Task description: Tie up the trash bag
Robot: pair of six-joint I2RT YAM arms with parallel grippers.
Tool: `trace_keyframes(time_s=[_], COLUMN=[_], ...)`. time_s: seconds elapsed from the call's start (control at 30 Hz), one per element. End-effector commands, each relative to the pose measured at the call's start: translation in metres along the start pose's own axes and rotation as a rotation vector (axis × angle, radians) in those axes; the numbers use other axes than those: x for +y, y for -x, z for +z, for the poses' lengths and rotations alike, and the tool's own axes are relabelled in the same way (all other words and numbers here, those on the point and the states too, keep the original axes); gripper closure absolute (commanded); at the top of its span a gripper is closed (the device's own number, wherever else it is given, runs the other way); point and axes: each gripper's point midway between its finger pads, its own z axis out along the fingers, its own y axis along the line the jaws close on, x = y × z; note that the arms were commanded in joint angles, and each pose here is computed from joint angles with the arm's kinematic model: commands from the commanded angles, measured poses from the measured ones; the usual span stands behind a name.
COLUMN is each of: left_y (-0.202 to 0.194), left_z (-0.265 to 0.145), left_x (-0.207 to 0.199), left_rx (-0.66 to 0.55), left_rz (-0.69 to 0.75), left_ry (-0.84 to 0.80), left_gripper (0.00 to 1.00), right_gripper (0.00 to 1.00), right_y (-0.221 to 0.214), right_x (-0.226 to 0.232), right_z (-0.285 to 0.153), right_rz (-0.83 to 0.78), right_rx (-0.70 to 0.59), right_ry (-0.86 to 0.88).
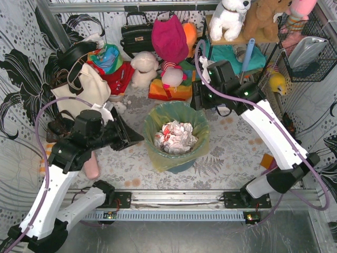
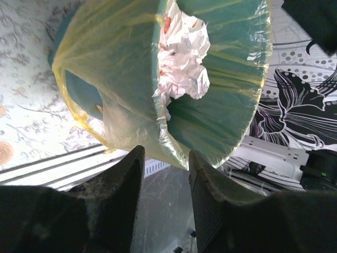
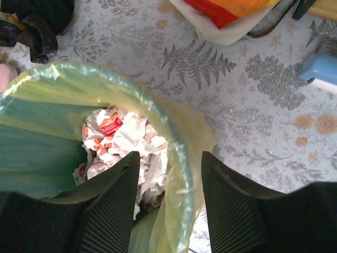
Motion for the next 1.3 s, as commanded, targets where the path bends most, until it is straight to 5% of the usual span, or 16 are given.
trace_keyframes(time_s=[0.0, 0.17, 0.6, 0.9, 1.27], left_y=[-0.006, -0.001, -0.020, -0.035, -0.014], left_z=[-0.002, 0.000, 0.019, 0.034, 0.037], left_x=[-0.018, -0.017, -0.021, -0.025, -0.027], left_rx=[0.017, -0.022, 0.033, 0.065, -0.030], left_rz=[-0.049, -0.069, -0.084, -0.074, -0.038], left_ry=[-0.105, -0.098, -0.098, -0.097, -0.039], left_gripper=[0.51, 0.45, 0.48, 0.62, 0.77], right_gripper=[0.52, 0.53, 0.56, 0.67, 0.95], right_y=[0.005, -0.004, -0.016, -0.021, -0.030], right_x=[0.001, -0.003, -0.017, -0.018, -0.013], right_z=[0.006, 0.017, 0.021, 0.022, -0.001], right_rz=[-0.069, -0.076, -0.069, -0.053, 0.070], right_rx=[0.054, 0.105, 0.126, 0.125, 0.072], right_ry=[0.053, 0.060, 0.042, 0.045, 0.047])
